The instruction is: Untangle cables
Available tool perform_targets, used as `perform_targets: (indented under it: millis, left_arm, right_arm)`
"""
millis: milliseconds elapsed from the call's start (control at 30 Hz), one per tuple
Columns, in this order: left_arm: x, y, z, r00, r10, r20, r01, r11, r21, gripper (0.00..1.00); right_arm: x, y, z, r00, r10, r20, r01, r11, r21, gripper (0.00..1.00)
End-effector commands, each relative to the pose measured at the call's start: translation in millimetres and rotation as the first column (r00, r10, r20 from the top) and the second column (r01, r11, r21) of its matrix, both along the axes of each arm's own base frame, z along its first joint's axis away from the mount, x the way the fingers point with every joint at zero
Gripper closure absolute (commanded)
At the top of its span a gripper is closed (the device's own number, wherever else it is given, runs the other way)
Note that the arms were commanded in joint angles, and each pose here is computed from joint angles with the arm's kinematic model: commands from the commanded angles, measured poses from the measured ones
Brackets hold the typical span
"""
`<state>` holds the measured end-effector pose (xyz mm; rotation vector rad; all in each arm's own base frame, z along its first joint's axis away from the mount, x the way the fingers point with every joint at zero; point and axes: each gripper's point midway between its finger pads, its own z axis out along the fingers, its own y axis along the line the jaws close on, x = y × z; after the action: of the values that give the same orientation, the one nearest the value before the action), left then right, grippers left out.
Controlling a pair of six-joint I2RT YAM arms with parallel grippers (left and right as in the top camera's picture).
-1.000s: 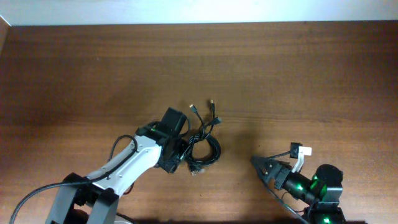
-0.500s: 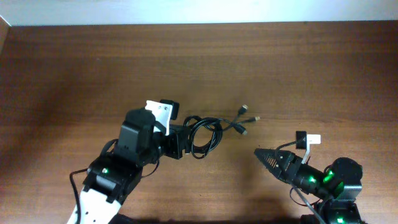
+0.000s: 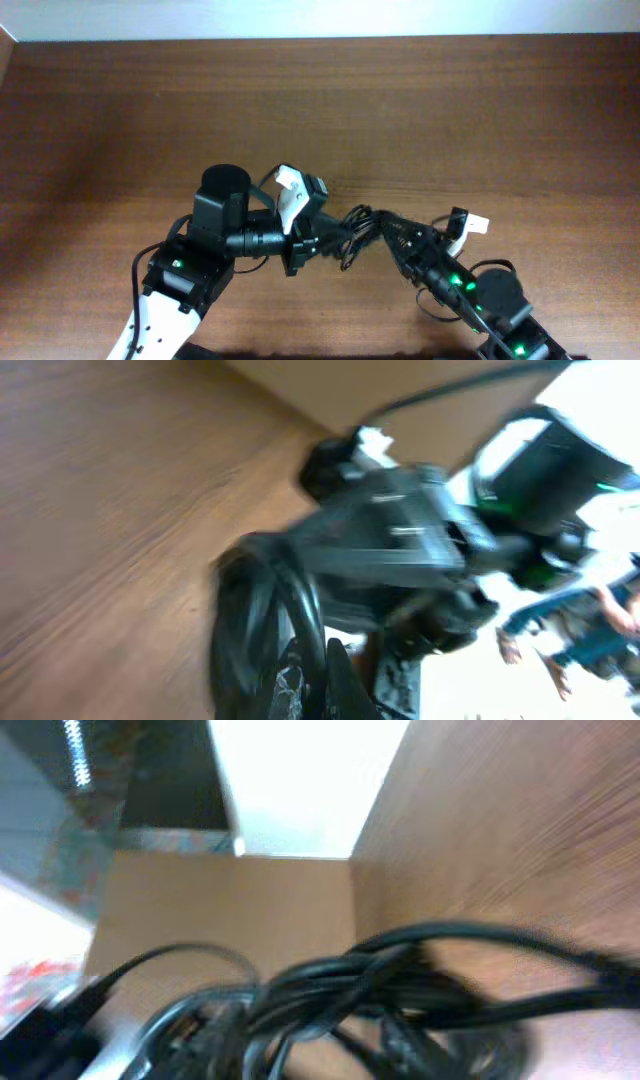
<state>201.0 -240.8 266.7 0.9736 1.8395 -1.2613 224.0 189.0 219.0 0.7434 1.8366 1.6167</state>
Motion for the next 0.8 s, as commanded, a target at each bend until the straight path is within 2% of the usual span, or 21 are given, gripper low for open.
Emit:
perform_targets:
  millis: [0, 67, 133, 167, 200, 233, 333, 400, 467, 567, 600, 667, 733, 767]
  left_arm:
    - [-33, -6, 27, 0.975, -0.207, 0.077, 0.214, 0.972, -0.101, 1.0]
    - [-32, -7, 29, 0.974, -0.206, 0.096, 0.216, 0.971, -0.105, 1.0]
    - [-20, -6, 27, 0.982, -0.148, 0.12, 0.158, 0.984, -0.08, 1.0]
    - [-17, -7, 31, 0.979, -0.142, 0.149, 0.155, 0.984, -0.086, 1.0]
    - [-16, -7, 34, 0.975, -0.14, 0.172, 0.157, 0.983, -0.092, 1.0]
    - [-15, -8, 35, 0.974, -0.139, 0.18, 0.158, 0.983, -0.093, 1.0]
    - [-16, -8, 35, 0.974, -0.14, 0.18, 0.158, 0.983, -0.094, 1.0]
    - [-18, -8, 36, 0.972, -0.152, 0.18, 0.172, 0.98, -0.1, 1.0]
    - [-29, -8, 41, 0.96, -0.212, 0.18, 0.237, 0.963, -0.128, 1.0]
    - [-42, -8, 46, 0.944, -0.279, 0.175, 0.307, 0.939, -0.158, 1.0]
    - [-41, -8, 49, 0.94, -0.277, 0.197, 0.31, 0.937, -0.16, 1.0]
    - [-33, -8, 66, 0.929, -0.246, 0.276, 0.302, 0.936, -0.182, 1.0]
    - [-7, 0, 71, 0.949, -0.128, 0.289, 0.187, 0.965, -0.185, 1.0]
    - [19, 9, 61, 0.968, 0.003, 0.251, 0.037, 0.987, -0.154, 1.0]
  right_arm:
    - [16, 5, -4, 0.999, -0.036, -0.008, 0.036, 0.999, -0.007, 0.96]
    - [12, 19, -12, 0.999, 0.045, -0.024, -0.046, 0.999, -0.022, 0.96]
    - [2, 31, -11, 0.987, 0.151, 0.057, -0.145, 0.984, -0.102, 0.96]
    - [-3, 36, -9, 0.979, 0.191, 0.07, -0.184, 0.978, -0.099, 0.93]
    - [-8, 40, 2, 0.968, 0.228, 0.106, -0.22, 0.972, -0.078, 0.83]
    - [-14, 45, 18, 0.948, 0.269, 0.169, -0.264, 0.963, -0.049, 0.68]
    - [-24, 49, 56, 0.904, 0.295, 0.31, -0.314, 0.949, 0.013, 0.58]
    - [-19, 48, 51, 0.916, 0.275, 0.293, -0.291, 0.957, 0.01, 0.58]
    - [-5, 45, 42, 0.948, 0.216, 0.235, -0.231, 0.972, 0.035, 0.5]
    - [17, 33, 32, 0.971, 0.095, 0.22, -0.099, 0.995, 0.005, 0.89]
    - [22, 33, 12, 0.984, 0.084, 0.158, -0.079, 0.996, -0.036, 0.96]
    - [19, 31, -58, 0.993, 0.095, -0.067, -0.106, 0.976, -0.19, 0.96]
    - [10, 34, -75, 0.984, 0.169, -0.057, -0.179, 0.937, -0.301, 0.96]
    - [5, 38, -75, 0.974, 0.226, -0.024, -0.221, 0.916, -0.334, 0.96]
